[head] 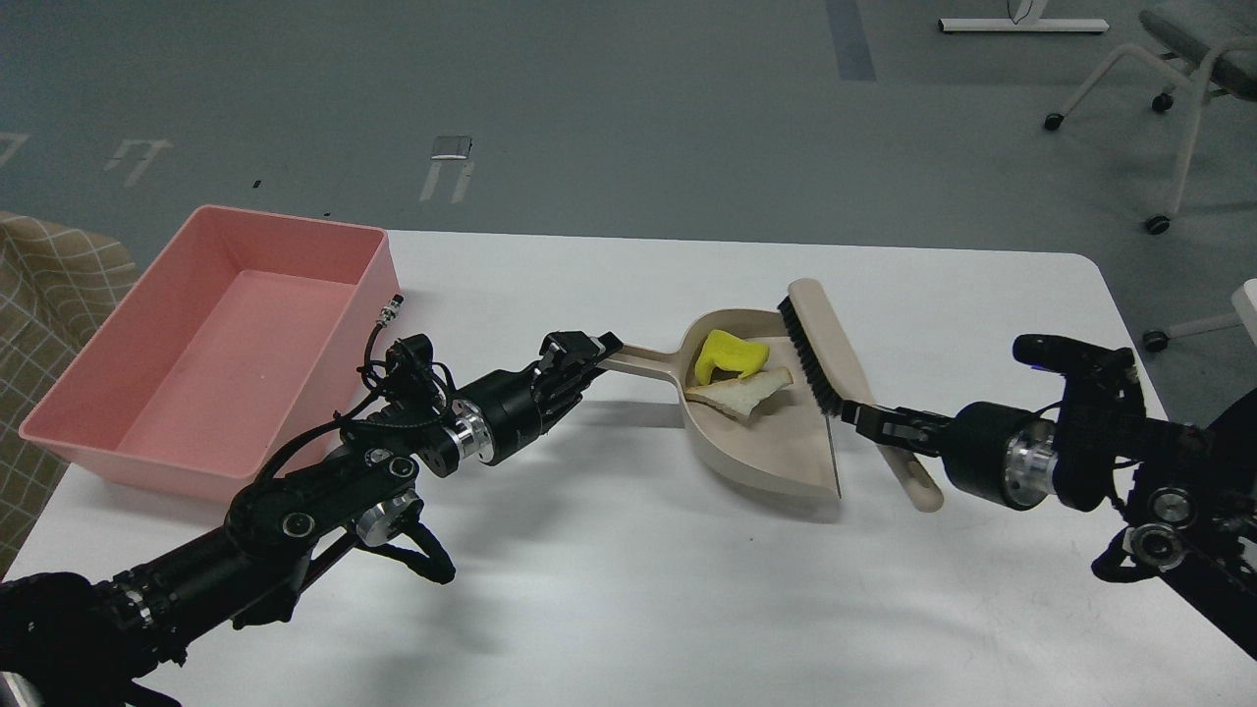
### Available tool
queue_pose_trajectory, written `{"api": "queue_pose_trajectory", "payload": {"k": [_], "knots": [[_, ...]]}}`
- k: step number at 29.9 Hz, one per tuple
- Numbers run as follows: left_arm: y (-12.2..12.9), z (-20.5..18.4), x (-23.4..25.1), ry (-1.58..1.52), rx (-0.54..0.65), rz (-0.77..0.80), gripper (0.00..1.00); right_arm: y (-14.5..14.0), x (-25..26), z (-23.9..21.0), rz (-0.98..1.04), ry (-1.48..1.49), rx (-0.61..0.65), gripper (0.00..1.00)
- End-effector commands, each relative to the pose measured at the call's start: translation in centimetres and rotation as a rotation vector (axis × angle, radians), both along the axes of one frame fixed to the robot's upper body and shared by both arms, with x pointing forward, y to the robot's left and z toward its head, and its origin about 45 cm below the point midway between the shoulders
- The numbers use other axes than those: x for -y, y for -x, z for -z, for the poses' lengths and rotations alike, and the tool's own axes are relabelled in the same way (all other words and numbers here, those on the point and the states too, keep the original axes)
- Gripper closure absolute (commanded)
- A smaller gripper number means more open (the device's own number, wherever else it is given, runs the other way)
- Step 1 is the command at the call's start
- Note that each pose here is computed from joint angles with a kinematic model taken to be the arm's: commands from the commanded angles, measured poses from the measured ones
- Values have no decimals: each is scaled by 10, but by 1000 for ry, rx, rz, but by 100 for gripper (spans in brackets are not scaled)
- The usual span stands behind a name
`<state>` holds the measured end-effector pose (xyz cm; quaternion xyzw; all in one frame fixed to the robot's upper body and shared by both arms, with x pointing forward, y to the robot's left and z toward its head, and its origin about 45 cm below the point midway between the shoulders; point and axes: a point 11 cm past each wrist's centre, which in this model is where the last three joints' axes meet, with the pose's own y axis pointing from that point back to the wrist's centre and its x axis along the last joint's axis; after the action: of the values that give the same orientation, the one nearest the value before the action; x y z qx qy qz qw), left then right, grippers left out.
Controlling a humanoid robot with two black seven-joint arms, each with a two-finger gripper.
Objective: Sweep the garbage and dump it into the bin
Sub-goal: 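Sweep the yellow sponge and debris into the dustpan with the brush, then lift the dustpan with the left gripper over the pink bin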
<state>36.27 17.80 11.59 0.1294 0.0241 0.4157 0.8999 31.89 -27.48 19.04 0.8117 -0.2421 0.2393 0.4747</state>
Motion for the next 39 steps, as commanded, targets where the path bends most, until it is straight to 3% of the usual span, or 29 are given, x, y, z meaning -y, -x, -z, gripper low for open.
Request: {"api": "queue_pose_trajectory", "payload": {"k": [1,10,15,23,30,34,39], "knots": [[-9,-11,2,79,-7,-47,100,-5,37,-23,34,62,53,100],[-30,-42,2,204,43,-112,100,-10,91,-41,146,103,91,100],[-51,-96,-52,335,140,-237,100,3,124,-10,250,136,27,100],[-48,-132,-137,354,241,-375,100,6,134,-2,284,141,11,100],[-12,-162,-247,321,349,-494,100,5,136,-2,288,126,14,100],[29,-171,-314,164,324,-532,100,5,135,-3,286,122,18,100],[61,-173,-353,10,247,-530,100,5,134,-3,280,112,23,100]]}}
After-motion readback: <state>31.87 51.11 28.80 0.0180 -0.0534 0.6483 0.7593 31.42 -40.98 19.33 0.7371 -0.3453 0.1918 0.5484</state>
